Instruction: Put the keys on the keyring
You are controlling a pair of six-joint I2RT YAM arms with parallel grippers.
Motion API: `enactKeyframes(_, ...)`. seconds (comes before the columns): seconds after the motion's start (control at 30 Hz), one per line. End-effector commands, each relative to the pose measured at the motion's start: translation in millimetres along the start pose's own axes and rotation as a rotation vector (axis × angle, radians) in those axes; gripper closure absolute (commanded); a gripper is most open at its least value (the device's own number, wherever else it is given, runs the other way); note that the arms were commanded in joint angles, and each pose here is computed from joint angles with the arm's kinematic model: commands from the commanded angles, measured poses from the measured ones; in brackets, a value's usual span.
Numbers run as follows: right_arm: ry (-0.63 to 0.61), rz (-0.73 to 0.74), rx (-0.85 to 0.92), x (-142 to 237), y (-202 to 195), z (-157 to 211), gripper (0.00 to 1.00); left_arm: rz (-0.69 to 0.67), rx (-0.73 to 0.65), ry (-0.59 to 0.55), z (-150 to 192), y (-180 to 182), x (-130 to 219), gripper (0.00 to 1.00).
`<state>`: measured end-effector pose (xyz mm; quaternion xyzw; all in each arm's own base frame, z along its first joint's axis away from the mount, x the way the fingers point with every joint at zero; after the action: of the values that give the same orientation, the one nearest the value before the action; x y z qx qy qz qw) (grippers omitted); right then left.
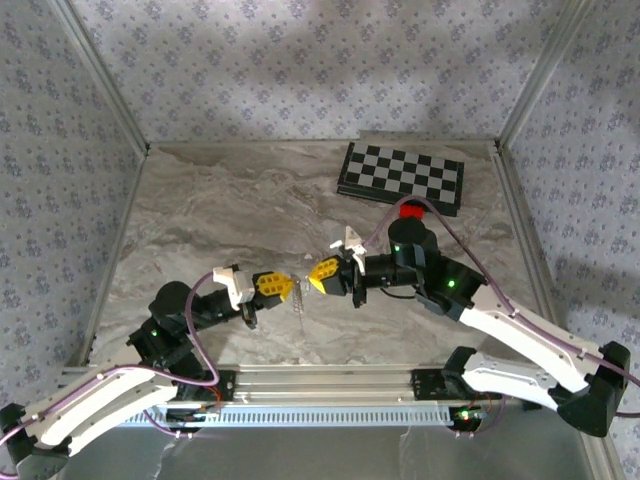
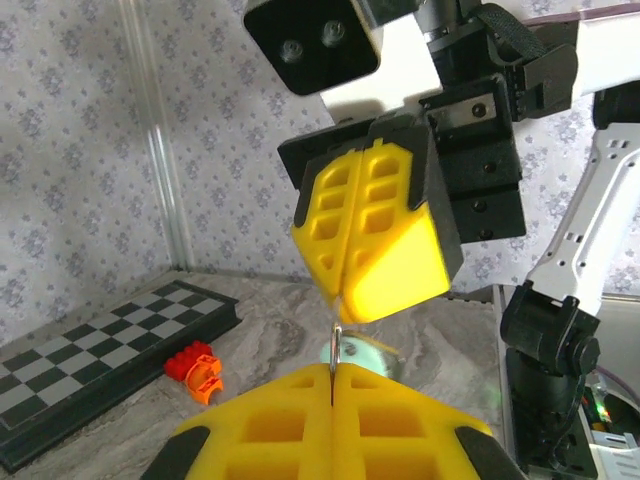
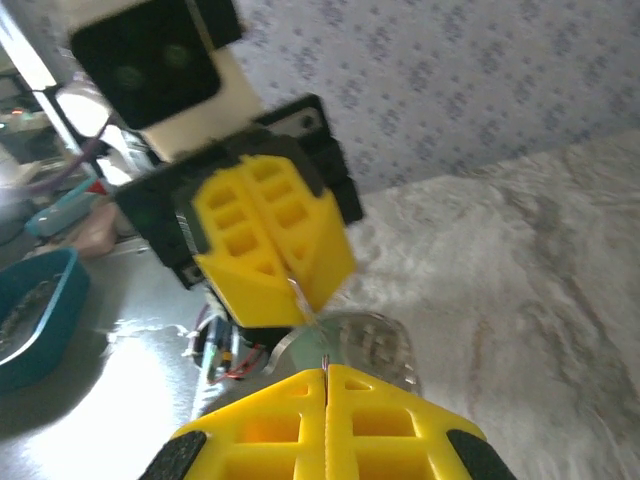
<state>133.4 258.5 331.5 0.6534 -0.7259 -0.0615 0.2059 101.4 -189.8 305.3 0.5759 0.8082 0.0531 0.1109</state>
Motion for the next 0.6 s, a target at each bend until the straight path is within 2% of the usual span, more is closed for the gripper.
enactKeyframes(0.0,0.041,0.213,-0.120,5,-33,16,1.00,-0.104,-0.018,0.015,-11,14,1,1.00)
enactKeyframes(0.1,0.129,0.387,-0.223,5,-63,45,1.00,-0.196,-0.009,0.080,2,23,4,1.00)
enactKeyframes(0.2,0.250,0.481,-0.330,1,-82,81,1.00,-0.257,-0.010,0.101,7,29,8,1.00)
enactKeyframes(0.37,0.380,0.594,-0.462,-2,-104,139,1.00,-0.289,-0.015,0.115,13,31,9,1.00)
enactKeyframes(0.57,0.443,0.656,-0.581,-4,-123,184,1.00,-0.280,-0.021,0.131,21,30,7,1.00)
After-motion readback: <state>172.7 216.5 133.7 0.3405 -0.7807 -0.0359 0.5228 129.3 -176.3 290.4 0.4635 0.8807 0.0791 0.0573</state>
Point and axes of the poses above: each hand's point on the last joint's axis, 136 mm out from that joint toward the fingers, its own x axis back along the fingers, its own y axis along the line the jaws close on, z = x × y, the point moved 6 cm from there along x, back along the fingers, and after that the axes turned 10 degrees about -x, right-handed, at the moved point
